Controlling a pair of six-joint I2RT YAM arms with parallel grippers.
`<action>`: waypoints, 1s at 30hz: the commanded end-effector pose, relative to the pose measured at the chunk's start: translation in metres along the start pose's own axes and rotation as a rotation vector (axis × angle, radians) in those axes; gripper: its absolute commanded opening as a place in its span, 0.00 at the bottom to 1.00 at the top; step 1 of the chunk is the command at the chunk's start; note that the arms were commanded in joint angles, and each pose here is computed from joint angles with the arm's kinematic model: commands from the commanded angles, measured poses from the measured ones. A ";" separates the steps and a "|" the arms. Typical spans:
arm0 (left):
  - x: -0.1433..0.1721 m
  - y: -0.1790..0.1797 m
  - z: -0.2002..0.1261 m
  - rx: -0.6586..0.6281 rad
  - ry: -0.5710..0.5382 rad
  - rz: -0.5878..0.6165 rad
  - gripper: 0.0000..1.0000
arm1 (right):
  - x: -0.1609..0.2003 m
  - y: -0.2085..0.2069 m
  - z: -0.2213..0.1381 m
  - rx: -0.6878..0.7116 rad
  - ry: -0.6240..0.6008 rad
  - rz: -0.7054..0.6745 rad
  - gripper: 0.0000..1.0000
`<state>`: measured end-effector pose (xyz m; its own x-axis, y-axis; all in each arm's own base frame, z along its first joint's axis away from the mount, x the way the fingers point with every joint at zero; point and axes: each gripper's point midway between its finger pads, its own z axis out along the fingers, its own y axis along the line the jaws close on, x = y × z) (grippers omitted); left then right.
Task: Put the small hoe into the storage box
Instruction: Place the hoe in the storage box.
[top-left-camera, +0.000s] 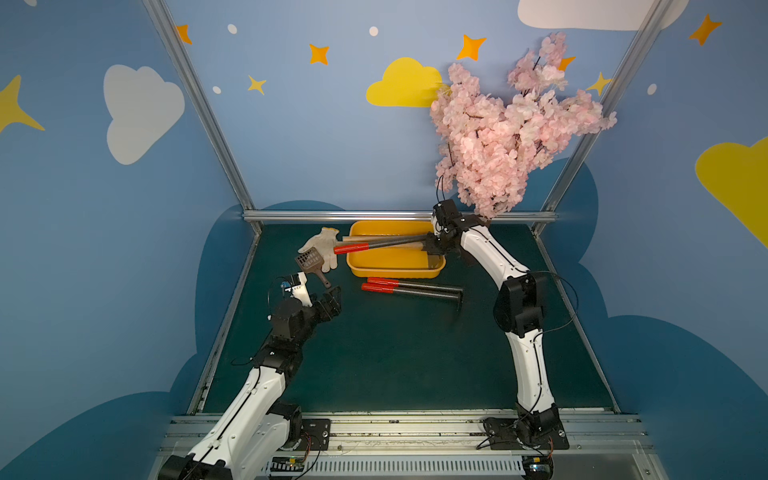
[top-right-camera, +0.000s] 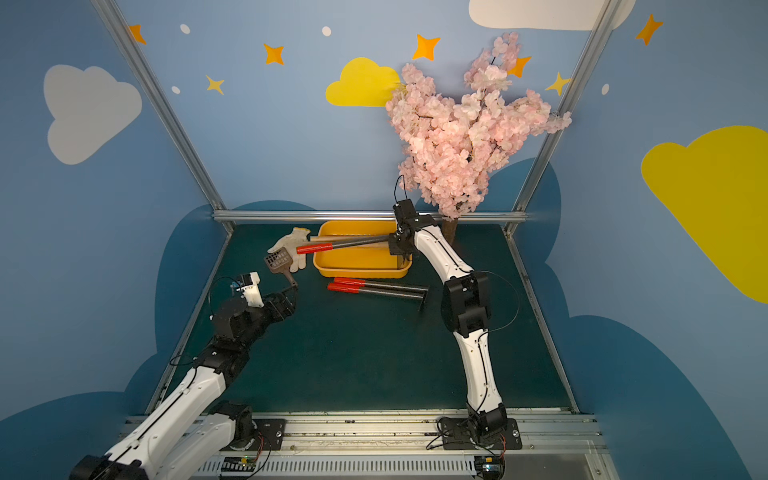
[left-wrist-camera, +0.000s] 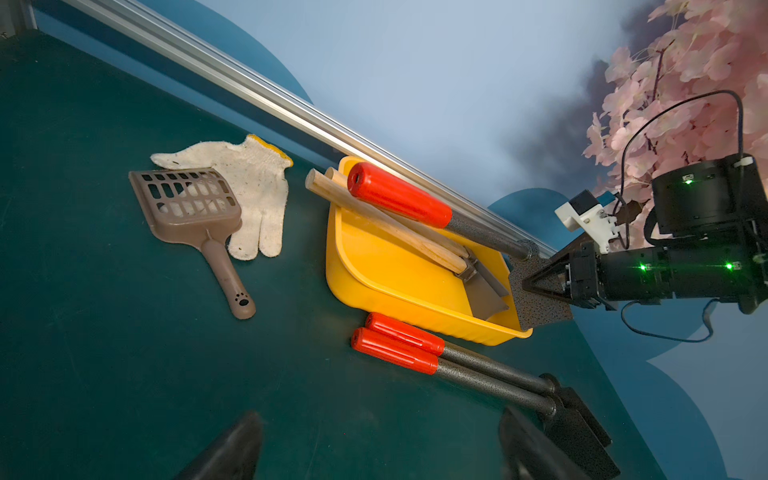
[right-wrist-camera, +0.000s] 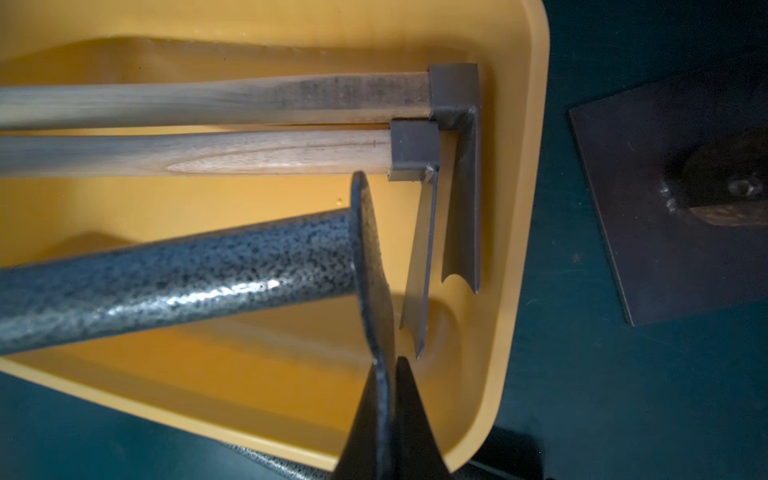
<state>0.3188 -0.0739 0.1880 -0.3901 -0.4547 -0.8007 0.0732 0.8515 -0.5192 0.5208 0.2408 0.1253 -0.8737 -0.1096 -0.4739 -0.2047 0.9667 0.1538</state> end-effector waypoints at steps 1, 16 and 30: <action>-0.011 -0.004 -0.001 0.000 -0.017 0.021 0.89 | -0.016 0.013 -0.004 -0.083 -0.040 0.002 0.00; -0.007 -0.003 0.009 0.004 0.004 0.015 0.89 | -0.004 0.023 0.015 -0.156 0.032 -0.048 0.00; -0.004 0.002 0.012 -0.009 0.015 0.013 0.89 | 0.005 0.013 0.034 -0.125 0.057 -0.059 0.00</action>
<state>0.3269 -0.0729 0.1741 -0.4277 -0.4479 -0.7851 0.0449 0.8570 -0.5134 0.5237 0.2569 0.0873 -0.8901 -0.1963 -0.4114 -0.3034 0.9287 0.2133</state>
